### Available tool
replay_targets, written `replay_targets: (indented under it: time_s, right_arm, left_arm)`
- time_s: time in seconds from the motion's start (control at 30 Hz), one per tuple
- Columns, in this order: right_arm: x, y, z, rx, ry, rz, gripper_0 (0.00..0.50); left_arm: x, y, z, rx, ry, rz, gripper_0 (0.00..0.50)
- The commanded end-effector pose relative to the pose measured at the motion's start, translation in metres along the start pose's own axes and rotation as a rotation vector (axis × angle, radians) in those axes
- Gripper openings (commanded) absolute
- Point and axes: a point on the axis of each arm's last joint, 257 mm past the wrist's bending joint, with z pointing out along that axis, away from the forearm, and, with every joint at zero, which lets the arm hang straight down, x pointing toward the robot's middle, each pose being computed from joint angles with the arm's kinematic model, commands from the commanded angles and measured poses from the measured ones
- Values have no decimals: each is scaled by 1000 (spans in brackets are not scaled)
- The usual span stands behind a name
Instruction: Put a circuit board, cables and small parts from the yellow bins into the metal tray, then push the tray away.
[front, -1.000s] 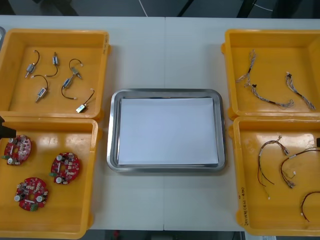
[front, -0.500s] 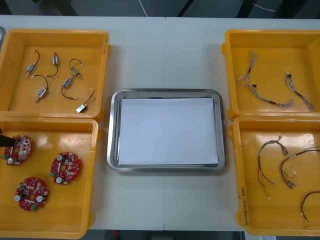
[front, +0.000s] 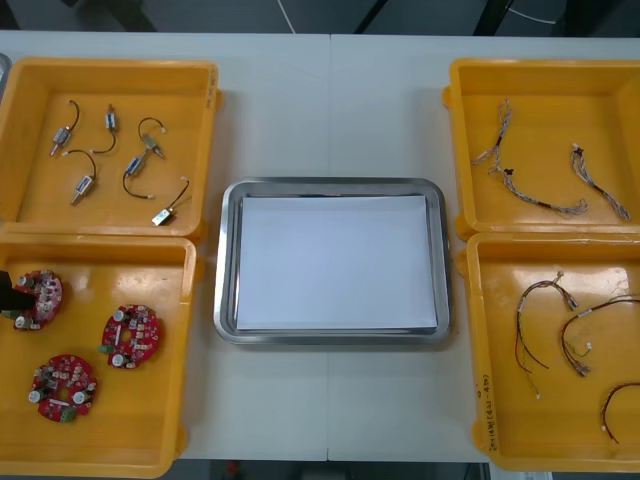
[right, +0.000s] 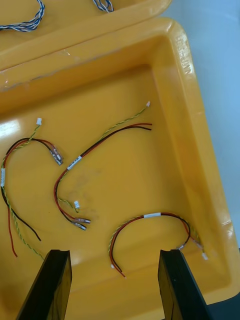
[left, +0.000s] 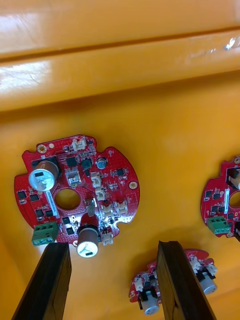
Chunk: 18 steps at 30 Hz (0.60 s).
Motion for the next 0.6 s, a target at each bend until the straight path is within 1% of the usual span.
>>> replay_targets:
  time_s: [0.03, 0.13, 0.2, 0.33, 0.47, 0.6]
  right_arm:
    - [14, -3, -2, 11, -6, 119, 500]
    - [22, -4, -4, 19, -5, 132, 500]
    - [30, -5, -5, 27, 4, 139, 500]
    - [53, -9, -1, 35, 48, 167, 500]
    - [71, -12, 2, 42, 82, 207, 500]
    - [77, -7, 5, 32, 93, 292, 500]
  left_arm:
    - [14, 15, 2, -44, 36, 55, 500]
    - [16, 16, 2, -46, 40, 55, 500]
    - [18, 17, 3, -49, 45, 54, 500]
    - [22, 19, 6, -54, 56, 57, 500]
    - [27, 21, 8, -58, 65, 49, 500]
    - [30, 21, 11, -58, 71, 46, 500]
